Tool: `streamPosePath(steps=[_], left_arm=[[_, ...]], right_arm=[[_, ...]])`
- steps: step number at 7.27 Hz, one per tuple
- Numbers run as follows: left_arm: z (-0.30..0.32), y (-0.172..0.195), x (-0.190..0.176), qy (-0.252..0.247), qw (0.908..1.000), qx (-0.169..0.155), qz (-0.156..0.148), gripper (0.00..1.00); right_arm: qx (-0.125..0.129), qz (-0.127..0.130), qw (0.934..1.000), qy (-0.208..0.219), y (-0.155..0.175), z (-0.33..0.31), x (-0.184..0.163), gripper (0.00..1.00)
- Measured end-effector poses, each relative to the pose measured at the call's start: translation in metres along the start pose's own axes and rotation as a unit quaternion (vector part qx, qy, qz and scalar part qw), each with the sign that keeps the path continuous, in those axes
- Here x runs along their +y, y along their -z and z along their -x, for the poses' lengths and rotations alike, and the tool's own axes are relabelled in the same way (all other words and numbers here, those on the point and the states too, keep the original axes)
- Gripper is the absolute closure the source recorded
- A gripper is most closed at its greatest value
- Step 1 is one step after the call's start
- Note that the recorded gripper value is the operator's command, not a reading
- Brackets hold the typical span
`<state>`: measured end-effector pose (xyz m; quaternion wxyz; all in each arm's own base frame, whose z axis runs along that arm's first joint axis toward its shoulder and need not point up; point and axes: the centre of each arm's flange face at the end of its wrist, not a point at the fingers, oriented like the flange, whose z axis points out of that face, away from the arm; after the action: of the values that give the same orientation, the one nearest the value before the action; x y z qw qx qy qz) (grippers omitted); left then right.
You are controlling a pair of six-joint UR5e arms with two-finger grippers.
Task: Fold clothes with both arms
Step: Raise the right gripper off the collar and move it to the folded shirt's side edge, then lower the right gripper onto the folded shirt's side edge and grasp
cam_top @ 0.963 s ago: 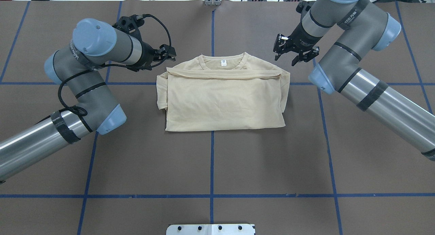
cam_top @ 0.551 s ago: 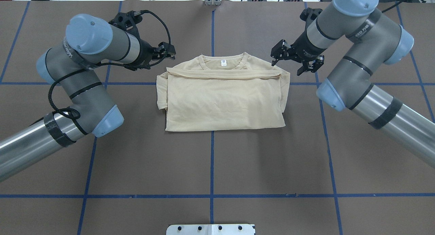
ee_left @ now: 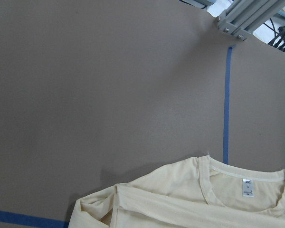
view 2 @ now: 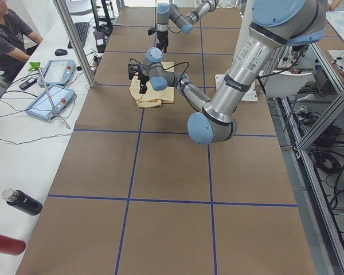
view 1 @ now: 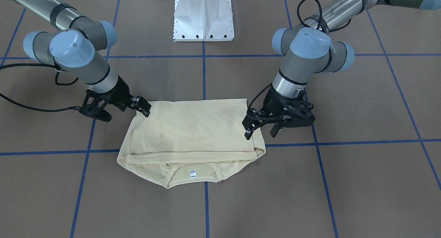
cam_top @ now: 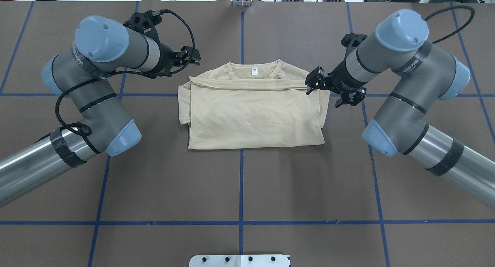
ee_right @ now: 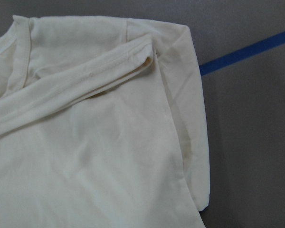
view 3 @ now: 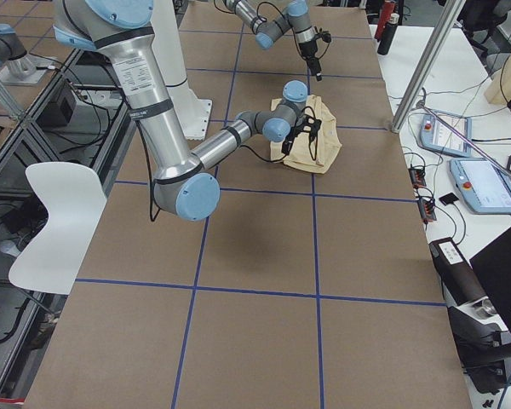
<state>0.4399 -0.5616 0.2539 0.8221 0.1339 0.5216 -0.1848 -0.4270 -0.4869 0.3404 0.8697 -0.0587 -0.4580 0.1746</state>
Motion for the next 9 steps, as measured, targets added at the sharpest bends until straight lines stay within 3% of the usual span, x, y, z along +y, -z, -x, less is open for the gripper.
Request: streamPosePath(steps=[4,5,9], left_arm=[[0.000,-0.001,0.001,-0.002,1.0000,-0.001,-0.001,0.01],[0.000,-0.001,0.001,-0.002,1.0000,0.000,-0.001,0.01],[-0.002,0.000,0.001,-0.002,1.0000,0.001,-0.001,0.01]], right_arm=[[0.029,0.015,0.9994,0.006,-0.035,-0.016,0.031,0.01],[0.035,0.019,0.9992,0.008,-0.042,-0.019,0.037,0.06],[0.044,0.030,0.9985,0.010,-0.051,-0.026,0.046,0.49]])
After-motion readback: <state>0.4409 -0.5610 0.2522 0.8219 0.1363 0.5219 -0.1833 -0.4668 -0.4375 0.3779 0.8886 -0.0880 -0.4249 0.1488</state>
